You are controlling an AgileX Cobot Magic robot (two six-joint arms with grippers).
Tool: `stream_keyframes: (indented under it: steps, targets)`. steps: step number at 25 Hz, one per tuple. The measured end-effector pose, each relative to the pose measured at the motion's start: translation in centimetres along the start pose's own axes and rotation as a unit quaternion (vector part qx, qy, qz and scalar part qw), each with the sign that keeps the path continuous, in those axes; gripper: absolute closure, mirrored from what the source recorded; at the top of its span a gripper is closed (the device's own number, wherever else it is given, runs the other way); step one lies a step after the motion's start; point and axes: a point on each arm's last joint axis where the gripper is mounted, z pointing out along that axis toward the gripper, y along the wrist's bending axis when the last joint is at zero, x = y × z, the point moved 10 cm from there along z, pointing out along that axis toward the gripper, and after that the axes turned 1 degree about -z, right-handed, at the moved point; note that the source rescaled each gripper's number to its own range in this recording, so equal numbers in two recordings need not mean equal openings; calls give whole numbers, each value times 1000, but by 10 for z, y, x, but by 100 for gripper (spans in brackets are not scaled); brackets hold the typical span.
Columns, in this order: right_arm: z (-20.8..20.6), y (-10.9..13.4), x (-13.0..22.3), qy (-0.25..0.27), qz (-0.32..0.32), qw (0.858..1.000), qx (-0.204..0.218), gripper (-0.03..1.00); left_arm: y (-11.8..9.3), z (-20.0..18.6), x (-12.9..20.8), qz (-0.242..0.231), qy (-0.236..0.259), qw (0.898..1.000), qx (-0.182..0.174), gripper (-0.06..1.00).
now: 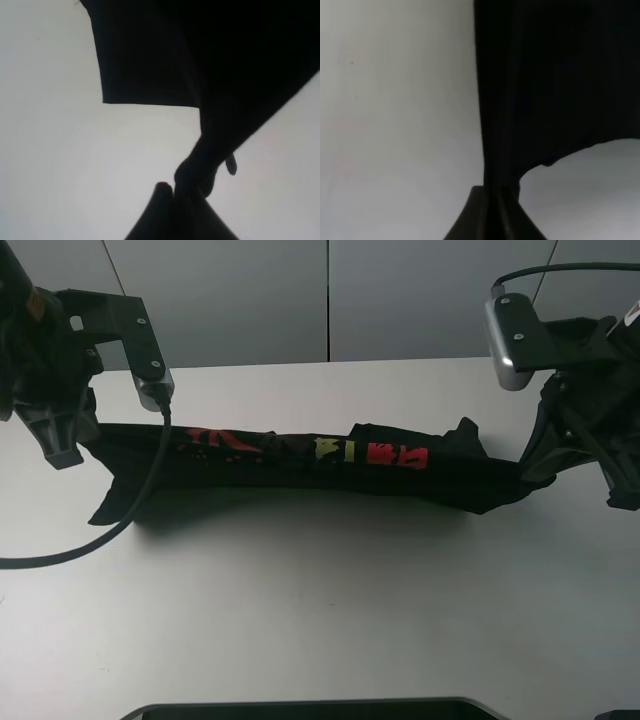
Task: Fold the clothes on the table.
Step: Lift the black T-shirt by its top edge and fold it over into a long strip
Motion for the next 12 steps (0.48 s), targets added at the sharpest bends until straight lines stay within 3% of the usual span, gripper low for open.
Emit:
stream_keyframes:
  steps: [7,12]
  targets:
    - [0,-17,-3,-12,73,996,45,97,7,6,-12,-50,-39,998,-28,94]
    - [-4,-42,-10,-37,86,990,108,97,17,5,-21,-72,-66,994,-49,94]
